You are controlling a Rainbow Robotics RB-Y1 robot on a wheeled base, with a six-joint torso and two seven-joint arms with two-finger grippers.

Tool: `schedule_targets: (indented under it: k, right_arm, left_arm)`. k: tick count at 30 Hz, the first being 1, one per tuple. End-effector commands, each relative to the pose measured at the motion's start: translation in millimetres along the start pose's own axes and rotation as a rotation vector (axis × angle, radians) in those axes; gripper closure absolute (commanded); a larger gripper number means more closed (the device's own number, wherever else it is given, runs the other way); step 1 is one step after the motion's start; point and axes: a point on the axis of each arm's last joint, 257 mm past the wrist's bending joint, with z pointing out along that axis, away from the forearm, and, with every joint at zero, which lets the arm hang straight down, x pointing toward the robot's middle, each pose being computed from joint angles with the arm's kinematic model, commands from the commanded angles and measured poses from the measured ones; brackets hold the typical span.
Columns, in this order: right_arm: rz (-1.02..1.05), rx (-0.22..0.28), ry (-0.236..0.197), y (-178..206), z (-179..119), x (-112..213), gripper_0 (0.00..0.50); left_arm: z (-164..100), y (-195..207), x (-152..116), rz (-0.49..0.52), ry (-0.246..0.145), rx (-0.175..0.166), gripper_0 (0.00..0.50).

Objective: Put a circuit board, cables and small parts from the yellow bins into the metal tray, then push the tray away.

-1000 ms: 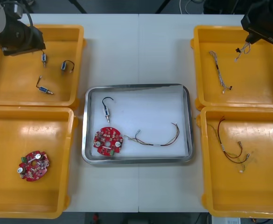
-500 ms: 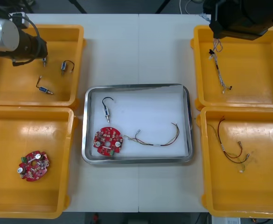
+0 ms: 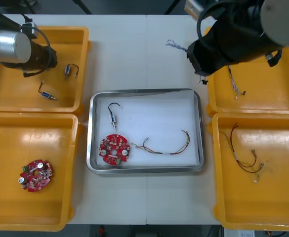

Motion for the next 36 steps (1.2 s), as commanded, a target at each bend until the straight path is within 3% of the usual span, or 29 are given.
schedule_targets:
  k: [1, 7, 8, 9, 10, 12, 21, 25, 31, 36]
  right_arm:
    - [-0.276, 0.015, 0.046, 29, 21, 19, 0.500]
    - [-0.572, 0.081, 0.106, 50, 46, 32, 0.500]
    - [-0.611, 0.090, 0.124, 53, 51, 37, 0.500]
    - [-0.626, 0.092, 0.134, 54, 54, 40, 0.500]
    - [-0.664, 0.090, 0.164, 56, 62, 49, 0.500]
    - [-0.701, 0.075, 0.151, 64, 72, 49, 0.500]
    - [-0.774, 0.017, 0.128, 89, 120, 59, 0.500]
    - [-0.777, 0.002, 0.116, 93, 134, 61, 0.500]
    - [-0.799, 0.015, 0.134, 87, 154, 70, 0.500]
    - [-0.801, 0.039, 0.176, 72, 163, 79, 0.500]
  left_arm:
    - [-3, -20, -30, 0.060, -0.078, 0.018, 0.000]
    - [0, -16, -26, 0.054, -0.071, 0.011, 0.000]
    - [1, -14, -23, 0.055, -0.065, 0.008, 0.040]
    - [1, -14, -23, 0.055, -0.066, 0.008, 0.109]
    - [2, -13, -22, 0.057, -0.065, 0.006, 0.353]
    - [3, -12, -20, 0.056, -0.064, 0.007, 0.498]
    - [1, -6, -21, 0.031, -0.058, 0.004, 0.500]
    - [-14, 0, -25, 0.010, -0.018, 0.000, 0.500]
    - [-36, 5, -32, 0.007, 0.023, -0.007, 0.500]
    - [-56, 10, -37, 0.011, 0.055, -0.018, 0.500]
